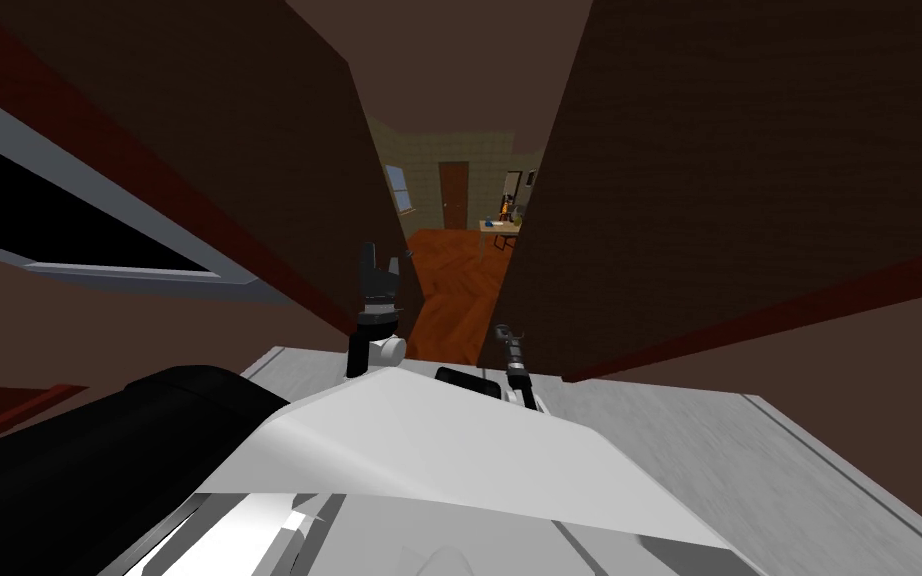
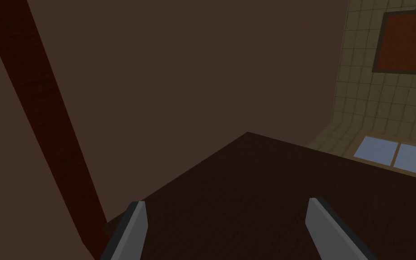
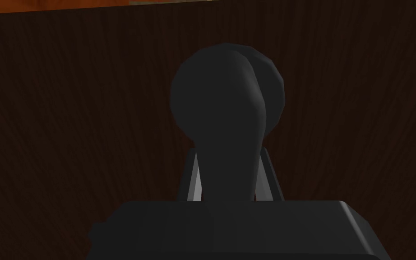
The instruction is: Push the door open
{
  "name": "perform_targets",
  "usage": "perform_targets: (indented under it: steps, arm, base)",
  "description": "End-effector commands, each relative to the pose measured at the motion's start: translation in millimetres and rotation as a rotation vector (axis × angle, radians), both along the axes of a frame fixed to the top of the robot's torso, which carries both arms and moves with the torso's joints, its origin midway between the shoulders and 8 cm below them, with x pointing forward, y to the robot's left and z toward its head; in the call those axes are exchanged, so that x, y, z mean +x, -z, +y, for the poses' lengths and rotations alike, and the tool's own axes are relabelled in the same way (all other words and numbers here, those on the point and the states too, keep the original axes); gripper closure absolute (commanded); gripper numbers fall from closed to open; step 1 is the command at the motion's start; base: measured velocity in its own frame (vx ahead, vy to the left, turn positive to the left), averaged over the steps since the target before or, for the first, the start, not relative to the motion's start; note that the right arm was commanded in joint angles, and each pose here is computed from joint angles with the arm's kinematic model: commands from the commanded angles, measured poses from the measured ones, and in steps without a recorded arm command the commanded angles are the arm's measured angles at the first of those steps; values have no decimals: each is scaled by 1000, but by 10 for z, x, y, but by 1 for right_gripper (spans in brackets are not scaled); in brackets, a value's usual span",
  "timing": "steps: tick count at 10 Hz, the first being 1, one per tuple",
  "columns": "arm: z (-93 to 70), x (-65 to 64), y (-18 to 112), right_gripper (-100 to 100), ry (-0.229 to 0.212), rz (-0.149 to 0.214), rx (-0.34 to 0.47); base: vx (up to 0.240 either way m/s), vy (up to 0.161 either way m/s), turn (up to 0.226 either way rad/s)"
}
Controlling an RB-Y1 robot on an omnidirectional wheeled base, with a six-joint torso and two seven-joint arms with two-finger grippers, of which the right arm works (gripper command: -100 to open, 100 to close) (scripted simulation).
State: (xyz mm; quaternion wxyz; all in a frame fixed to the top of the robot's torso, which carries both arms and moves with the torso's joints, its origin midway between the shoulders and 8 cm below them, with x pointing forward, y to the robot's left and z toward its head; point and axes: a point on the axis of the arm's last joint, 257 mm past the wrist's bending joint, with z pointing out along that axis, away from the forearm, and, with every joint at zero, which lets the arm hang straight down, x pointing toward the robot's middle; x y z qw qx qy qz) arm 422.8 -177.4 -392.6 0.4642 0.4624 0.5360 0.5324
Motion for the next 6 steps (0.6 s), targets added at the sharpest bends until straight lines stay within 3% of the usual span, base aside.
perform_targets:
  steps: [1,6]
  arm:
    - [-106,50,-26,100,17,-8,-9]
    - [-422,97,-25,100,73,-9,-30]
  base:
    - [159,64,-52]
    - [164,68,-39]
